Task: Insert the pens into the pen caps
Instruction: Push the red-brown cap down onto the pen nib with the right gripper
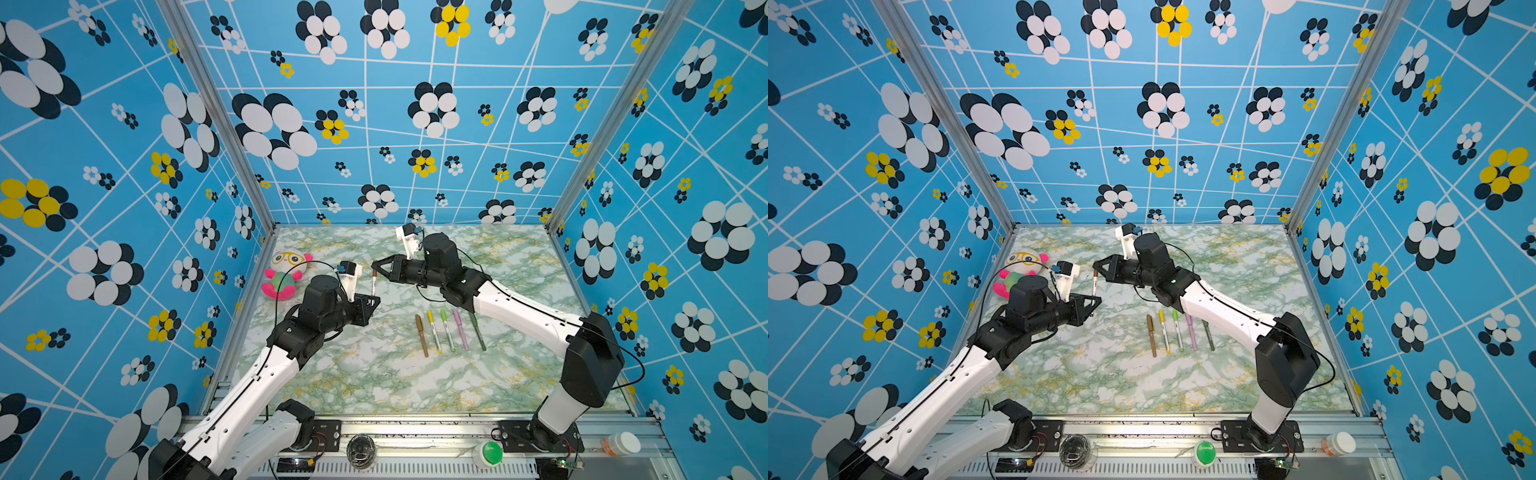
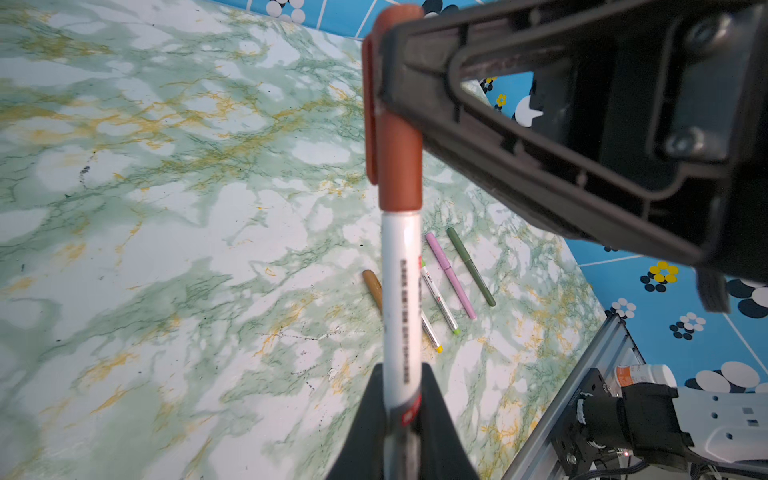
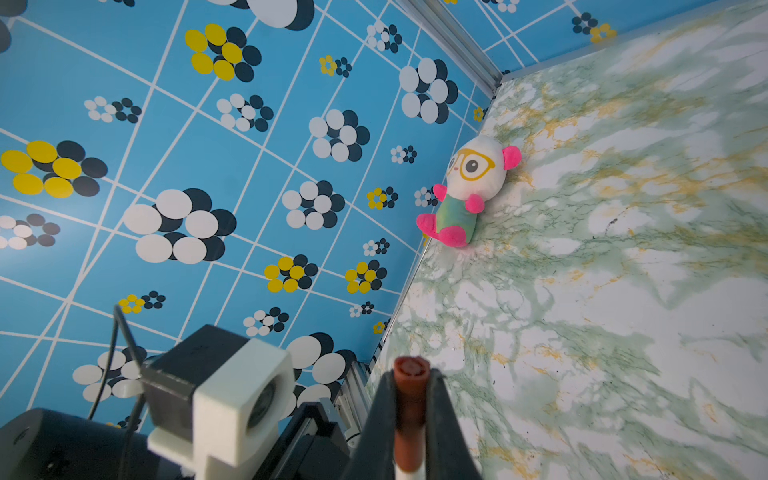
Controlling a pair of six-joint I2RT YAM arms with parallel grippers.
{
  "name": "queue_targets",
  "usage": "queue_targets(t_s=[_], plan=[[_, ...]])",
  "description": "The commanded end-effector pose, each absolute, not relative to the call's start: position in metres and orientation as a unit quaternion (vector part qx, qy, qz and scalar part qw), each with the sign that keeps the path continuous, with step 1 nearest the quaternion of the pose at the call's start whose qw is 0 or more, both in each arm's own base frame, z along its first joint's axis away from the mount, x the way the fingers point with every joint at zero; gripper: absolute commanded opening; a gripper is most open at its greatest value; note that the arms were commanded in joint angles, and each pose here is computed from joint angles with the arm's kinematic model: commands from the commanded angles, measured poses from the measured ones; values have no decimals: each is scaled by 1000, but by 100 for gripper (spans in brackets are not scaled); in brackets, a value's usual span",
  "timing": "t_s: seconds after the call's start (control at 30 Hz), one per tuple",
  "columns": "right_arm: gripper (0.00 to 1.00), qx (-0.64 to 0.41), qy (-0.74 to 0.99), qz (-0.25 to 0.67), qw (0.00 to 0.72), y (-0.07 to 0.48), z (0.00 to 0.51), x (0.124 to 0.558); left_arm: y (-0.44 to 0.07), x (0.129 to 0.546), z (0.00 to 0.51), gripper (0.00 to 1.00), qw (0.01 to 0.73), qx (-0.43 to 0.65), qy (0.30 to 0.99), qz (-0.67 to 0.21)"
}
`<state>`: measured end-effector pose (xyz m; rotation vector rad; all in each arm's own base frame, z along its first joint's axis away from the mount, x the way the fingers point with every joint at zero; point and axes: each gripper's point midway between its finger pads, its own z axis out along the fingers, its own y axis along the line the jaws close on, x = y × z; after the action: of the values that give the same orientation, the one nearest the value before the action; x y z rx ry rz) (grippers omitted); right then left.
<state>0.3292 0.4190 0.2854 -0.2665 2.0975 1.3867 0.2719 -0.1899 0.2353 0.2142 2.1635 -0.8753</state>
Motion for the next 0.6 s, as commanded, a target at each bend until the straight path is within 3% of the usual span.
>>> queue_targets(t_s=[0.0, 0.3, 0.57], plan=[[0, -131, 865, 472, 108, 424, 183, 259, -177, 314, 350, 0, 578, 89, 740, -333], [0, -58, 931, 355, 64, 393, 126, 257, -163, 333, 369, 0, 644, 92, 712, -263], [0, -13, 954, 294, 58, 376, 107, 260, -171, 334, 349, 0, 643, 118, 719, -234]])
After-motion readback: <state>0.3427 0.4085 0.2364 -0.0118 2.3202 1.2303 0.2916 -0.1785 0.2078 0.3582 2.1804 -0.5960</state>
